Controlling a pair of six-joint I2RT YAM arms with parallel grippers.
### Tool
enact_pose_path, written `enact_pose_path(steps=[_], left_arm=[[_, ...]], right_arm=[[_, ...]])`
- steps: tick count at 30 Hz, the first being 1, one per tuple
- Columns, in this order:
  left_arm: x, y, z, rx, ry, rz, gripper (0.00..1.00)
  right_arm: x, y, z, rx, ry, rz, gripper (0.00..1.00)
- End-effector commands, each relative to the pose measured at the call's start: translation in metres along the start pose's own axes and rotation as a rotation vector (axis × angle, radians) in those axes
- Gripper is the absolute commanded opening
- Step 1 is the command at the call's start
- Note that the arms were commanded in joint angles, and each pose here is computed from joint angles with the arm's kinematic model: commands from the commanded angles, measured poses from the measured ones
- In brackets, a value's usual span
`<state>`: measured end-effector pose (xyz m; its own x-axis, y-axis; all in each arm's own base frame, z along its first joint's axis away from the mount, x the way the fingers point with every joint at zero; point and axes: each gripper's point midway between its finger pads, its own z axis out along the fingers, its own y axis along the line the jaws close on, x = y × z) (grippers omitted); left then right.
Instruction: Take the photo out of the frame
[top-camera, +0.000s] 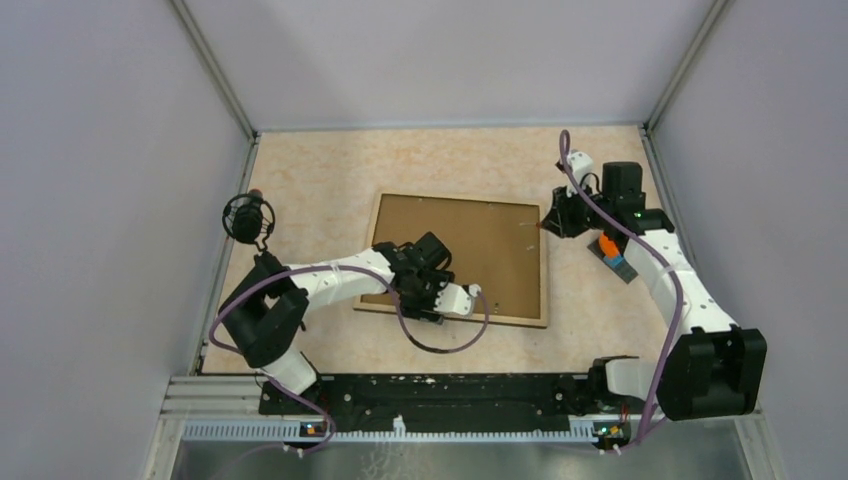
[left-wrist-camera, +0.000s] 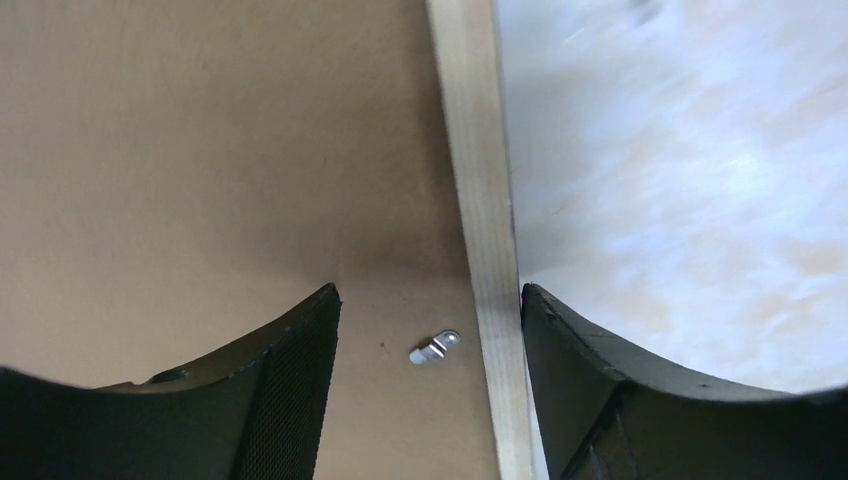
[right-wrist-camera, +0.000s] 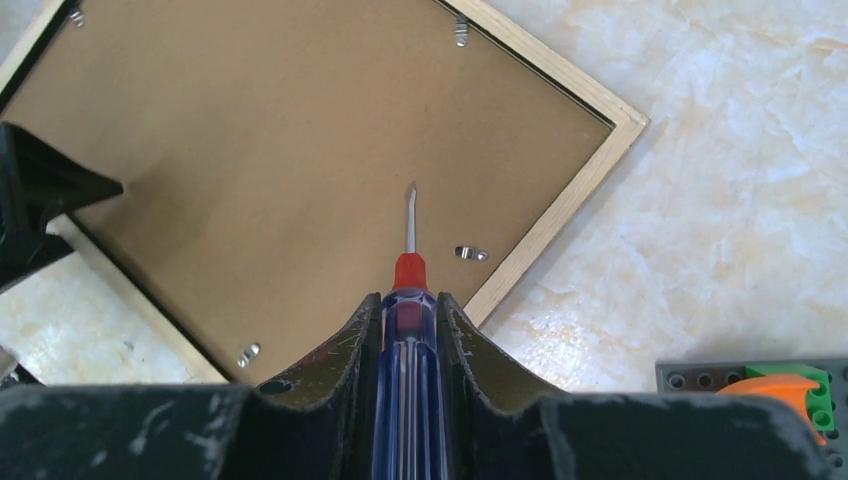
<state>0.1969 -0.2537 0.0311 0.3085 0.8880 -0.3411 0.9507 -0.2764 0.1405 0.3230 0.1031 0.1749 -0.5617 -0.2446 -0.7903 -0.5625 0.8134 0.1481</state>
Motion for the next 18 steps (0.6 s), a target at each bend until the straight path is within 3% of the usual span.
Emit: enact_pose_path(steps=[1,8,13,18], left_arm=[[0.023,0.054,-0.020,-0.188,0.056,-0.027,0.71],[0.011,0.110,-0.052,-0.343,-0.042,-0.223,0.74],[-0.001,0.159,-0.084,-0.480,-0.135,-0.425,0.93],[-0.081,0.172,-0.105,-0.502,-0.356,-0.602,0.99]], right_arm=[[-0.026,-0.002,-0.015,0.006,-0.108,0.015,0.00],[-0.034,-0.025,-0.030,0.009,-0.175,0.117,0.00],[-0.036,-0.030,-0.036,0.022,-0.196,0.133,0.00],[-0.044,-0.042,-0.046,0.071,-0.230,0.162,0.00]])
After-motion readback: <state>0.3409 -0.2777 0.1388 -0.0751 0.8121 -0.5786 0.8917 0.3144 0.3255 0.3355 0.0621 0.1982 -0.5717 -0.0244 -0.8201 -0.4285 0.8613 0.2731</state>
